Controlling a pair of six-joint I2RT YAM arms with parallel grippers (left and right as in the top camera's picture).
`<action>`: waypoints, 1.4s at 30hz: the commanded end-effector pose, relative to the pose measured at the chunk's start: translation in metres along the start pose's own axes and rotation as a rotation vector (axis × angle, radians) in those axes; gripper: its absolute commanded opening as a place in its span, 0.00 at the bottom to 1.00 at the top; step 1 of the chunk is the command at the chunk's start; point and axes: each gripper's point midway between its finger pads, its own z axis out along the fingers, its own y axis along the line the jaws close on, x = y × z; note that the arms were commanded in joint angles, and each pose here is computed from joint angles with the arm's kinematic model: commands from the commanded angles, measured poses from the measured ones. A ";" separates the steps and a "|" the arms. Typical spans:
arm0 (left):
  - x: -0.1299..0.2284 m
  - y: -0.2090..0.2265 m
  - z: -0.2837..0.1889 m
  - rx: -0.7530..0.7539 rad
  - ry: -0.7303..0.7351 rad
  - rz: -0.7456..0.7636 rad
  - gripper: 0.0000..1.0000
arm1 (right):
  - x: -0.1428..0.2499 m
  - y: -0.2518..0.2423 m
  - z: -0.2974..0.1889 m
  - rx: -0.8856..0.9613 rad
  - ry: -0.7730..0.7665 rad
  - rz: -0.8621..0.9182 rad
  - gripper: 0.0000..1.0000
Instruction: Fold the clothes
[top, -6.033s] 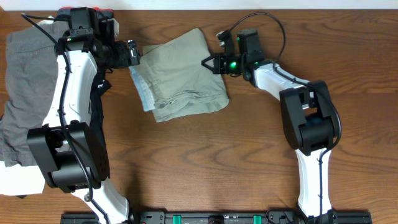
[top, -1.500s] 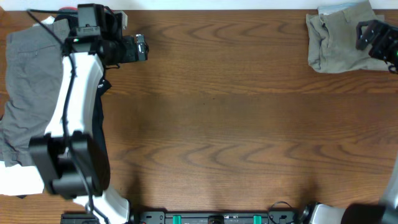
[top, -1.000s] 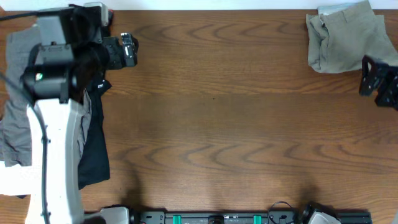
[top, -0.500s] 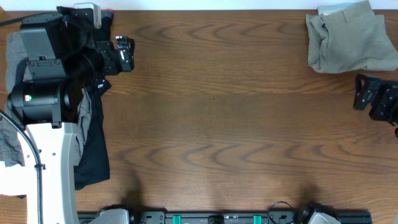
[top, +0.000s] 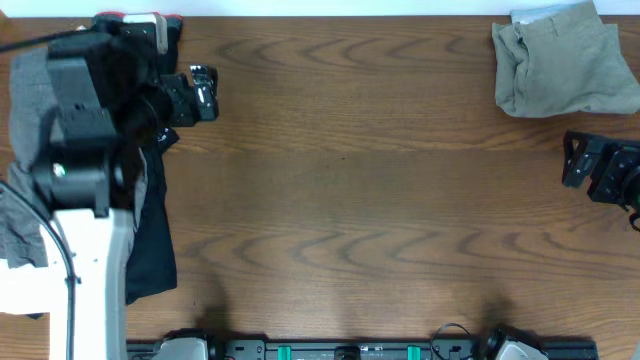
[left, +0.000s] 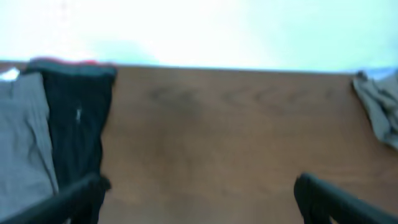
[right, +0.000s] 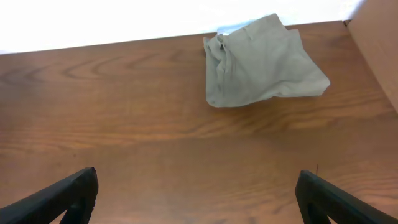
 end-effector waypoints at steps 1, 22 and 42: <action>0.008 0.003 -0.013 -0.028 -0.107 0.028 0.98 | 0.000 -0.001 -0.001 0.007 0.000 -0.007 0.99; 0.162 0.015 -0.026 -0.027 -0.516 0.102 0.98 | 0.000 -0.001 -0.001 0.007 0.000 -0.007 0.99; 0.258 0.056 0.010 -0.156 -0.329 0.047 0.98 | 0.000 -0.001 -0.001 0.007 0.000 -0.007 0.99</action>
